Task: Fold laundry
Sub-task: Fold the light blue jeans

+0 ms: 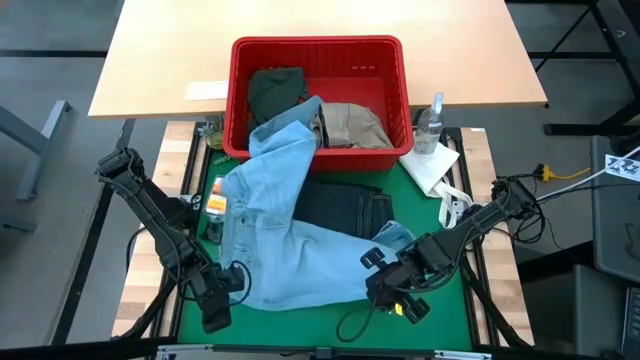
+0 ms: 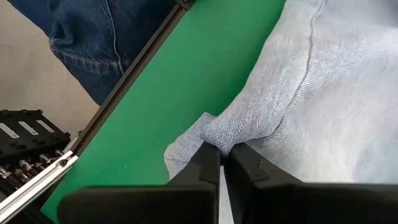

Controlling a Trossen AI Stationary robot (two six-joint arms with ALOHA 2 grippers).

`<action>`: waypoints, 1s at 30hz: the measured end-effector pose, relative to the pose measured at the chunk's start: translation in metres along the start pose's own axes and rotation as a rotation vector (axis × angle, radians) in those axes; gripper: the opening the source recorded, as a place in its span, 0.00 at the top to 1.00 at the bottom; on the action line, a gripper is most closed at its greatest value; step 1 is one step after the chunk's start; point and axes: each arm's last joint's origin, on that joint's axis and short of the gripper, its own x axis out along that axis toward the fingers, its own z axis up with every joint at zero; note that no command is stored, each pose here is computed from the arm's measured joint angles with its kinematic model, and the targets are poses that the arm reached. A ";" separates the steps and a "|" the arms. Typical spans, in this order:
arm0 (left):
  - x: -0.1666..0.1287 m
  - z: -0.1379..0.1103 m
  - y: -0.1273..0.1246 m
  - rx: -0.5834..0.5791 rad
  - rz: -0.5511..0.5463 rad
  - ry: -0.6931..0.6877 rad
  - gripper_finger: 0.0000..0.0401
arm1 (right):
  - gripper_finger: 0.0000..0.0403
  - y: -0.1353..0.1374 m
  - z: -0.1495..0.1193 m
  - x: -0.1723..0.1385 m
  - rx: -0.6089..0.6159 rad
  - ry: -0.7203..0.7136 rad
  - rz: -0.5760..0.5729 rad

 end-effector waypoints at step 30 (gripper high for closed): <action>-0.012 0.049 0.028 0.260 0.274 -0.298 0.78 | 0.62 -0.061 -0.036 -0.031 0.177 0.288 -0.178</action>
